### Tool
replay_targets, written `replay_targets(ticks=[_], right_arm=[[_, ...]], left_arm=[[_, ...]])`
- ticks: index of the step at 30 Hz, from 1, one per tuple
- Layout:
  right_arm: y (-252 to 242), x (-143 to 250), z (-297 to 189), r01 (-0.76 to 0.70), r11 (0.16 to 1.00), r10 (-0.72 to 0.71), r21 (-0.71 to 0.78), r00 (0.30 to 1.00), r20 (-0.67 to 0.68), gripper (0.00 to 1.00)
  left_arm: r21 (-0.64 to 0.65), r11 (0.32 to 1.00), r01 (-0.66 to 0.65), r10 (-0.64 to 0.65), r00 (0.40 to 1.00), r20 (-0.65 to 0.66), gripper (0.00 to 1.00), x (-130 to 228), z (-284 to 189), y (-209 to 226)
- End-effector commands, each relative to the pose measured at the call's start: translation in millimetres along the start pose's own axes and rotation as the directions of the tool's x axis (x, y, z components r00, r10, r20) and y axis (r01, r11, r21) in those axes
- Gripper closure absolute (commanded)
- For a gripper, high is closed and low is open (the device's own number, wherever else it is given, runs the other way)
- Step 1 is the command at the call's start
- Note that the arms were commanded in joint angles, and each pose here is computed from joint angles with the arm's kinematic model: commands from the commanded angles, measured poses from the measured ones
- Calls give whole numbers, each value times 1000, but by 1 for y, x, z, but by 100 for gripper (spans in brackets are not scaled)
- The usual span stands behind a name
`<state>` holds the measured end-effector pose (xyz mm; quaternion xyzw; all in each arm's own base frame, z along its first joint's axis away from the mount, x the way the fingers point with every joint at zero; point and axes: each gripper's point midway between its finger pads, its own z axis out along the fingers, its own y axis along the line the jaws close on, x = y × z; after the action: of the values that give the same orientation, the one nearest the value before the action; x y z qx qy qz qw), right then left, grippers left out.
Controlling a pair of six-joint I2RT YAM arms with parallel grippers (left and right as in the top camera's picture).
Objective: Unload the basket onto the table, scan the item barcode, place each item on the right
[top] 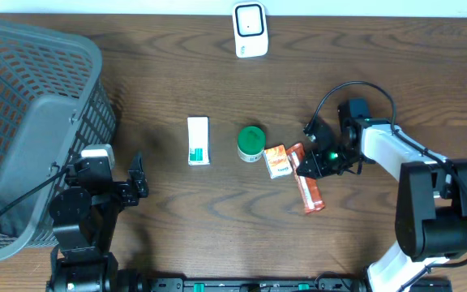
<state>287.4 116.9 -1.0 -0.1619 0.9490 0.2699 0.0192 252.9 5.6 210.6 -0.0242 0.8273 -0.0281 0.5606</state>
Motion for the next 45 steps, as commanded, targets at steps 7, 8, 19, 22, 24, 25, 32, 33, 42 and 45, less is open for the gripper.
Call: replay_targets(ticks=[7,8,19,22,24,25,32,33,42,45], right_arm=[[-18,30,19,-61,996,67,59,991,-115,99],[-14,29,18,-64,997,68,41,991,-114,99],[61,-16,-42,-51,970,52,-236,999,-1,99],[86,-29,-69,-62,951,82,-302,995,54,99],[100,-36,-85,-62,938,100,-341,990,95,99],[107,-40,-92,-58,931,106,-360,987,117,99],[151,-51,-143,-60,863,188,-501,960,209,99],[158,-51,-150,-62,848,200,-526,957,210,99],[197,-45,-182,-90,685,250,-723,961,118,99],[201,-44,-185,-79,667,242,-741,963,115,99]], left_arm=[[11,1000,-15,15,1000,0,12,0,0,-2],[11,1000,-15,15,1000,0,12,0,0,-2],[11,1000,-15,15,1000,0,12,0,0,-2],[11,1000,-15,15,1000,0,12,0,0,-2],[11,1000,-15,15,1000,0,12,0,0,-2],[11,1000,-15,15,1000,0,12,0,0,-2],[11,1000,-15,15,1000,0,12,0,0,-2],[11,1000,-15,15,1000,0,12,0,0,-2],[11,1000,-13,14,1000,-13,12,3,0,-2],[11,1000,-11,12,999,-31,12,8,0,-2]])
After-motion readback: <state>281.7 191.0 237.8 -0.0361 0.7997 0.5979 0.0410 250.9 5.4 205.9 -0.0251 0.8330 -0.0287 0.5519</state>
